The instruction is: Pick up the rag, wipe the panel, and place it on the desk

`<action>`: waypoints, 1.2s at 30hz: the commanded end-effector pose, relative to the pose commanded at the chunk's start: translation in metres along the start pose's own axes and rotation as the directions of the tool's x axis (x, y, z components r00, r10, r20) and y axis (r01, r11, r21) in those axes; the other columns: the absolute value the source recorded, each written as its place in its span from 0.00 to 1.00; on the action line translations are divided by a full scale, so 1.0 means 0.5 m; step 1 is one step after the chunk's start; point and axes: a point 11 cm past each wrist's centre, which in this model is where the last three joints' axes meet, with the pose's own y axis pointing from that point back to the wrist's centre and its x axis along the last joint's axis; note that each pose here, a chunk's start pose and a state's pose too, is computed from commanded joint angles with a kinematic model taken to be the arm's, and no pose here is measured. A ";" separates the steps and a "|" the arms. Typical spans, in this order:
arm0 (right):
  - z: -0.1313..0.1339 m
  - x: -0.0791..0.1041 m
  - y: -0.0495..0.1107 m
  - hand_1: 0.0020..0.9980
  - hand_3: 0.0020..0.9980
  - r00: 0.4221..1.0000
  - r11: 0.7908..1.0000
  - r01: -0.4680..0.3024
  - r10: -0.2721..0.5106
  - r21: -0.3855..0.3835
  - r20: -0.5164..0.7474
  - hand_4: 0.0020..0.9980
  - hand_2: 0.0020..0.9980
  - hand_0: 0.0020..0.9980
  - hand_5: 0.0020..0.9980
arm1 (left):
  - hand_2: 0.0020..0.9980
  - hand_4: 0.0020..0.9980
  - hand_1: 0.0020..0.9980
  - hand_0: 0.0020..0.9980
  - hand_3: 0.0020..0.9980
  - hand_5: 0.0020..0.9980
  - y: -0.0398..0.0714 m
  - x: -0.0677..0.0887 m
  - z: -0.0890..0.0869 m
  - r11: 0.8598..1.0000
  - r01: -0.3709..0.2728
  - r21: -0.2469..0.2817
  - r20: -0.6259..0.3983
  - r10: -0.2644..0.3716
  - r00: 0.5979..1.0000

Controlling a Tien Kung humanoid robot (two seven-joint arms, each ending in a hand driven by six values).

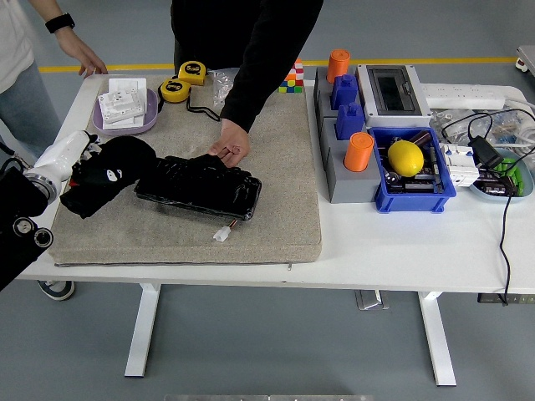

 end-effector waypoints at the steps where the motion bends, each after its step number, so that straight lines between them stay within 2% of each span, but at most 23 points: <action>1: 0.001 0.001 0.000 0.71 0.60 1.000 1.000 -0.001 0.001 -0.001 0.000 1.00 0.70 0.74 0.52 | 0.32 0.53 0.17 0.29 0.54 0.09 0.001 -0.004 0.005 1.000 0.002 -0.005 -0.004 -0.002 1.000; 18: -0.002 -0.002 0.000 0.71 0.60 1.000 1.000 0.002 -0.002 0.001 -0.004 1.00 0.70 0.74 0.52 | 0.32 0.53 0.17 0.29 0.54 0.09 -0.011 -0.048 0.042 1.000 0.023 -0.021 -0.014 -0.023 1.000; 36: -0.007 0.000 0.000 0.71 0.60 1.000 1.000 0.002 -0.002 0.005 -0.002 1.00 0.70 0.74 0.52 | 0.32 0.53 0.17 0.29 0.54 0.09 -0.009 -0.099 0.091 0.996 0.069 -0.061 0.017 -0.068 0.998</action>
